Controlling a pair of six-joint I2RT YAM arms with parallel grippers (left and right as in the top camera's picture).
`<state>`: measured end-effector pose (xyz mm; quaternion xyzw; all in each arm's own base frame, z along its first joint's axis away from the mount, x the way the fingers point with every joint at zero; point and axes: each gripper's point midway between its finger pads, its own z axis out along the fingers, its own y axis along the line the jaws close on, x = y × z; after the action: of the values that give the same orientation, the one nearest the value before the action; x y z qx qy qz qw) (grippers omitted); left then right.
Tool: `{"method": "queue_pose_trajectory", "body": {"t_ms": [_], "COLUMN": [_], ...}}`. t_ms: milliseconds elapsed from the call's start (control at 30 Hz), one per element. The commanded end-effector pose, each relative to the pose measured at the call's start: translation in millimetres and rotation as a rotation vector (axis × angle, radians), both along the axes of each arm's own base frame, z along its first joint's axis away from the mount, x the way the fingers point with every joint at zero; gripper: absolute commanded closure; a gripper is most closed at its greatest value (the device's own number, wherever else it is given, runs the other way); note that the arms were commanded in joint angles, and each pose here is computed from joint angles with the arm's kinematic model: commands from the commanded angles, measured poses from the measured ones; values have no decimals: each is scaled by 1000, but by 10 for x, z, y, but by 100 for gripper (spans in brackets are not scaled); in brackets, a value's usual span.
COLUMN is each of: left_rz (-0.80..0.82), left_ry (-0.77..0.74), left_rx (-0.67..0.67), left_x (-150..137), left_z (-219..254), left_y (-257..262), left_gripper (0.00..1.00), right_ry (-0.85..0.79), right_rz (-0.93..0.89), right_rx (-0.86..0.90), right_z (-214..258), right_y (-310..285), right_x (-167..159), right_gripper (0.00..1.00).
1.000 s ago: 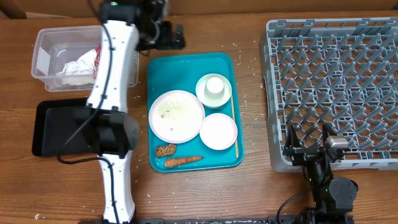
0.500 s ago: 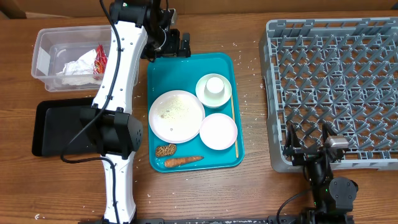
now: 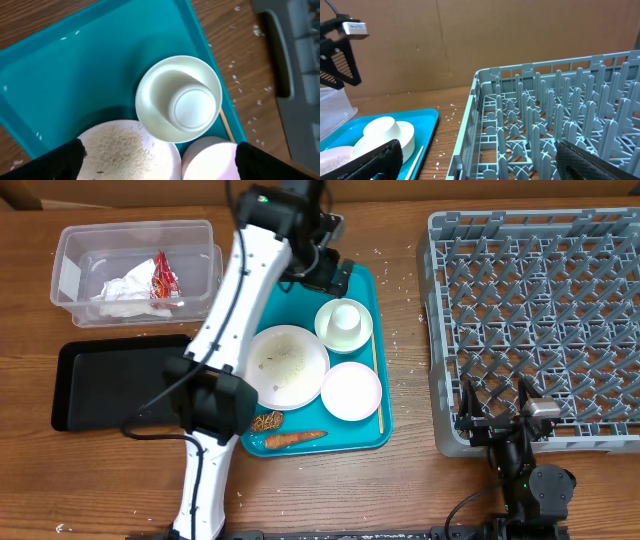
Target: Sort waste into correct bins and load items into the dishwasher
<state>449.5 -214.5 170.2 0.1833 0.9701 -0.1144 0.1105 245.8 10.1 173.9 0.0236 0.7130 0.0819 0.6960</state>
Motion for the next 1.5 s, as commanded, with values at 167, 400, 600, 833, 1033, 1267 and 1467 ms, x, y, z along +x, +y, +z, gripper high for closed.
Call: {"method": "queue_pose_trajectory", "body": {"t_ms": [167, 400, 600, 833, 1033, 1267, 1467], "left_rz": [93, 88, 90, 96, 95, 159, 225], "left_ry": [20, -9, -24, -56, -56, -72, 1], "left_rx": [83, 72, 67, 49, 53, 130, 174], "left_x": [-84, -23, 13, 91, 90, 128, -16], "left_z": [-59, -42, -32, -6, -8, -24, -75], "left_y": [11, -28, -38, -74, -69, 108, 262], "left_gripper": [5, 14, 36, 90, 25, 43, 46], "right_ry": [-4, -4, -4, -4, -4, -4, -4], "right_rz": [-14, -14, -14, -14, -14, -14, -14], "right_rx": [-4, -3, -3, -4, -3, -3, -3], "right_z": [-17, -17, -17, -17, -17, -17, -17], "right_y": [-28, -28, -28, -28, -28, -28, -28], "right_x": [2, 2, 2, 2, 2, 2, 2], "right_gripper": [0, 0, 0, 0, 0, 0, 0]}}
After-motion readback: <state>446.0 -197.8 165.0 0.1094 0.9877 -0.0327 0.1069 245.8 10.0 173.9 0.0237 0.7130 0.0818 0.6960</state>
